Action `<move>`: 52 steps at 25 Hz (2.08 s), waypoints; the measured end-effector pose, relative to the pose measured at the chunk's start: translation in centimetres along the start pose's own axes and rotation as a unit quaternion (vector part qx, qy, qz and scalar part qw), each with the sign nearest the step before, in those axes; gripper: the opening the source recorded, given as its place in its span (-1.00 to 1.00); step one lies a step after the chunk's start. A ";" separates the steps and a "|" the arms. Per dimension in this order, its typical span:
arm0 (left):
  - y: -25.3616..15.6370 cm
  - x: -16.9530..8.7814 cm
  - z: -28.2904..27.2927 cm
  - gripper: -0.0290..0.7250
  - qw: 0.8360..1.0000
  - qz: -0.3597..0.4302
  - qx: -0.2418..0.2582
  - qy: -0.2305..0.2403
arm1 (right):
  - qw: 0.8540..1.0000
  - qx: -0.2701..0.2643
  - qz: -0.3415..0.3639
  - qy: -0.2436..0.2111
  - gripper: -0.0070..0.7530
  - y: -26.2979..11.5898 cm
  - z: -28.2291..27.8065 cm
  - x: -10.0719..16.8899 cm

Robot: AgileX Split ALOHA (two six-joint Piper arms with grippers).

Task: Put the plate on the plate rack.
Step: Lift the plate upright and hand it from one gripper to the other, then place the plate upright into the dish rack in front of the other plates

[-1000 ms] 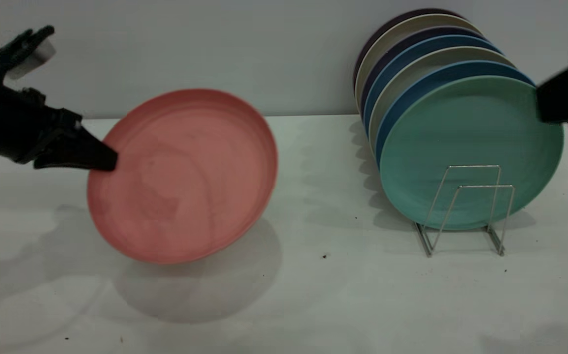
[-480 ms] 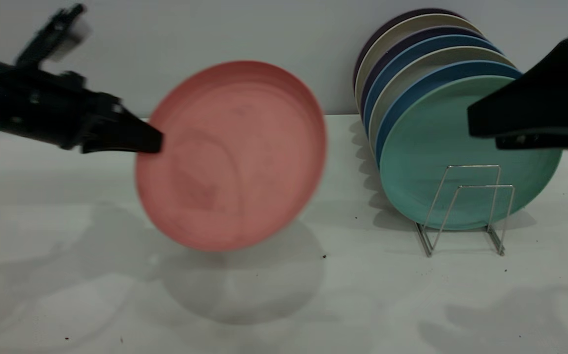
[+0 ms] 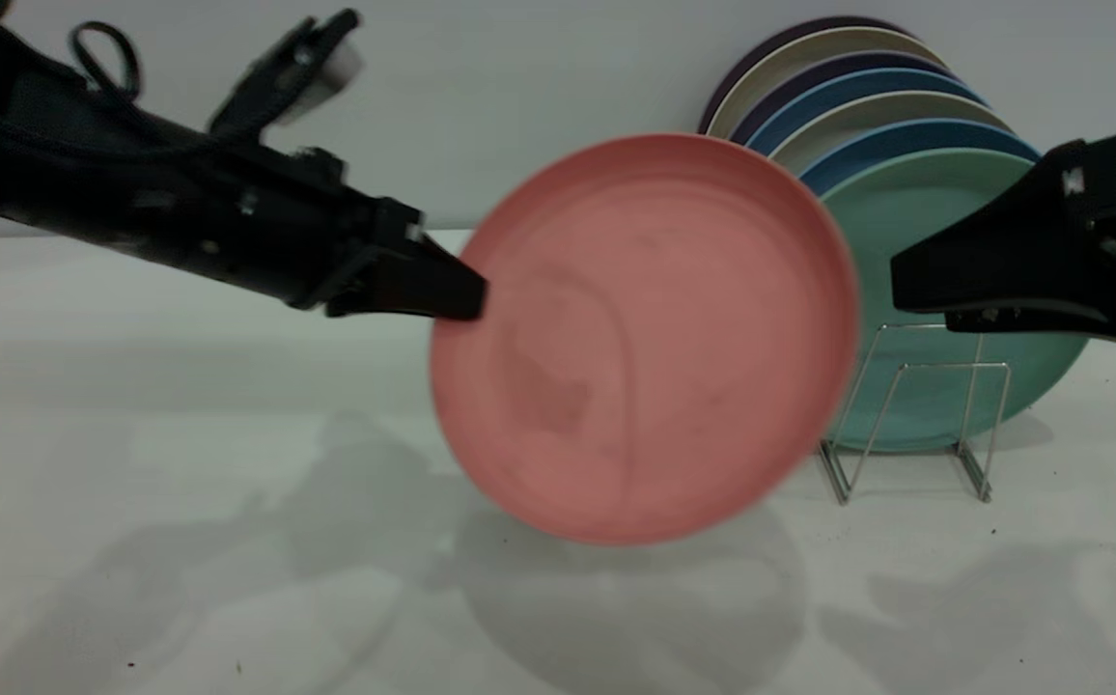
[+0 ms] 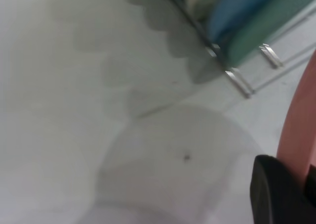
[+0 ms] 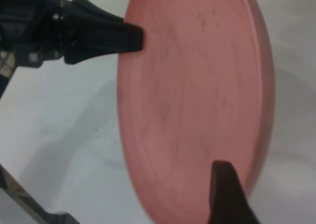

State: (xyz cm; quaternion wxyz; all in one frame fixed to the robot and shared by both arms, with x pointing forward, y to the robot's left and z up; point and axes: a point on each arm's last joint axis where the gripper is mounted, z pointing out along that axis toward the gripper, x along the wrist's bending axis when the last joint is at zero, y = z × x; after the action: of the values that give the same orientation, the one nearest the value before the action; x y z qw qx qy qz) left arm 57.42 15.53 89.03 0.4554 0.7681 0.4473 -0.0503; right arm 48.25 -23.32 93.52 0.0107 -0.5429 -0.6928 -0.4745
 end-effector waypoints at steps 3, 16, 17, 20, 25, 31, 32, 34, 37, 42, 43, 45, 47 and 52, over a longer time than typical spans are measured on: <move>0.0 -1.1 0.7 -0.89 1.000 0.004 0.001 -0.010 | 1.000 0.006 -0.003 -0.012 0.19 0.0 0.4 -0.5; -0.4 -3.9 2.2 -0.89 0.998 0.032 0.014 -0.054 | 1.000 0.004 0.002 -0.006 0.05 0.9 1.3 -1.1; -0.2 -4.0 2.2 -0.89 0.998 0.034 0.012 -0.060 | 1.000 0.005 0.004 -0.002 0.01 0.9 1.4 -1.1; 0.1 -4.2 2.2 -0.89 0.997 0.042 0.007 -0.067 | 1.000 0.006 0.014 0.003 -0.22 0.8 1.5 -1.1; 0.4 -4.3 2.2 -0.87 0.995 0.067 0.000 -0.071 | 1.000 0.018 0.007 -0.001 -0.72 0.6 1.5 -1.2; 0.6 -3.4 1.5 -0.69 0.995 0.057 -0.008 -0.077 | 0.998 0.038 -0.030 -0.026 -0.72 0.5 1.1 -1.8; 0.8 -2.8 1.1 -0.60 0.996 0.045 -0.012 -0.071 | 0.997 0.046 -0.051 -0.038 -0.72 0.4 0.7 -2.2; 1.1 -1.1 0.0 -0.41 0.998 0.013 -0.022 -0.051 | 0.993 0.057 -0.091 -0.055 -0.72 0.5 -0.4 -2.8; 1.2 1.4 -1.7 -0.11 0.999 -0.031 -0.030 -0.022 | 0.980 0.066 -0.176 -0.067 -0.72 1.0 -2.3 -2.5; 0.8 5.0 -4.3 0.09 0.994 -0.096 -0.035 0.025 | 0.917 0.071 -0.383 -0.086 -0.72 1.9 -5.0 -0.7; 0.7 5.5 -4.8 0.09 0.994 -0.101 -0.036 0.030 | 0.900 0.071 -0.421 -0.090 -0.72 2.0 -5.3 -0.4; 0.6 6.3 -5.5 0.10 0.992 -0.109 -0.040 0.040 | 0.882 0.068 -0.456 -0.098 -0.72 2.9 -5.7 -0.2; 0.6 6.8 -6.0 0.10 0.991 -0.115 -0.043 0.045 | 0.869 0.067 -0.480 -0.105 -0.72 4.0 -5.9 -0.2; 0.4 6.9 -6.0 0.10 0.992 -0.111 -0.038 0.046 | 0.841 0.061 -0.526 -0.114 -0.72 7.3 -6.1 -0.2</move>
State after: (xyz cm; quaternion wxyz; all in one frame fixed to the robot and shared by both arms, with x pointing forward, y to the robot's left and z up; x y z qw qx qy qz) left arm 59.83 24.35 89.49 0.4545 0.6976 0.5518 -0.0477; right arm 50.83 -27.84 101.51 -0.2863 -0.1458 -0.8979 -0.3007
